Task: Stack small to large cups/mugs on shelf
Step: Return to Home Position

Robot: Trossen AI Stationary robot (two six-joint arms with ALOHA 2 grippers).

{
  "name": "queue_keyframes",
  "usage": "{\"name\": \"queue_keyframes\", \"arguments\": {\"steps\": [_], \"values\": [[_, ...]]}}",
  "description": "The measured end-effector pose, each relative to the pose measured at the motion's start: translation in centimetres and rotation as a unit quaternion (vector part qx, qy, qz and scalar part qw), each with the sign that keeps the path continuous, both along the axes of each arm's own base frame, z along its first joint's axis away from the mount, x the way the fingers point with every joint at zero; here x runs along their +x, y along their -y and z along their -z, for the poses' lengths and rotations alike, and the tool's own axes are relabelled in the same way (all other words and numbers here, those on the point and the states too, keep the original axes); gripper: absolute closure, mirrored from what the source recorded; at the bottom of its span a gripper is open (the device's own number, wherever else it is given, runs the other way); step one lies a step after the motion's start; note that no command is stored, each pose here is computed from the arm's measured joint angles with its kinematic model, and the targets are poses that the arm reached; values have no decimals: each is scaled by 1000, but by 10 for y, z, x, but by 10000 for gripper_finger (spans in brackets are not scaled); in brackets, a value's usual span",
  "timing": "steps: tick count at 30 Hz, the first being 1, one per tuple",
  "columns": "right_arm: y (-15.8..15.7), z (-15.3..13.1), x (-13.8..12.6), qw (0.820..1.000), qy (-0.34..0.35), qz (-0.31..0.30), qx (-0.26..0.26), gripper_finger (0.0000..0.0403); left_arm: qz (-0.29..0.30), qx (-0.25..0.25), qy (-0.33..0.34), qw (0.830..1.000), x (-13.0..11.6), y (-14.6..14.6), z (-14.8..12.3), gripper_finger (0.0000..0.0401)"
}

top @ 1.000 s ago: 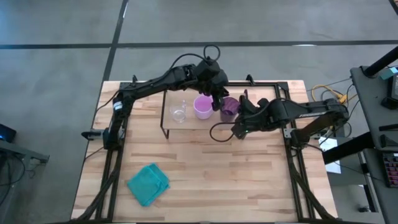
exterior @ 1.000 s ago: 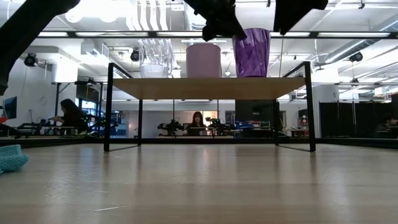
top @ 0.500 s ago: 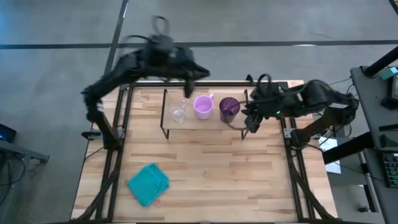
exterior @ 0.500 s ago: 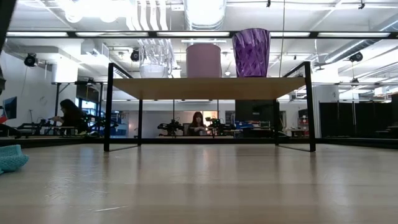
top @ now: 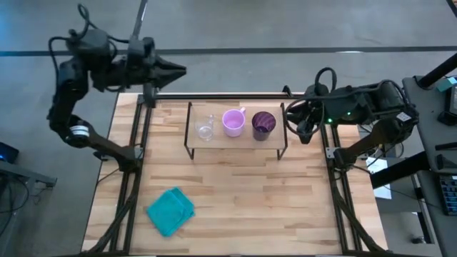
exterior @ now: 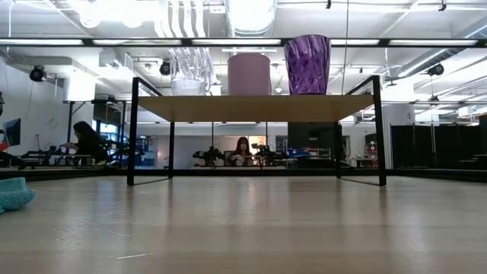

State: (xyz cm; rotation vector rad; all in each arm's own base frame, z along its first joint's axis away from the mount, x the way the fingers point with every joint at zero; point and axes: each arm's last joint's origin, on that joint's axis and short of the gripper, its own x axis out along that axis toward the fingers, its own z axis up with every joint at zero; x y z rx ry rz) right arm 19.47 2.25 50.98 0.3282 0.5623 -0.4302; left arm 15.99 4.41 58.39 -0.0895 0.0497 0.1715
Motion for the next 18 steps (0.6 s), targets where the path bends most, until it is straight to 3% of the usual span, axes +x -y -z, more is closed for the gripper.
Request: {"name": "queue_keyframes", "arguments": {"steps": [5,11,18], "values": [[2,-2,-8,1000,1,-2,-12,285,-3,-34,-29,999,-16,5,9,372],[10,-6,-36,996,17,41,-72,284,-9,-81,-53,995,-24,7,24,372],[18,4,-82,997,49,43,-48,284,-55,-113,-55,990,-37,9,39,372]]}}
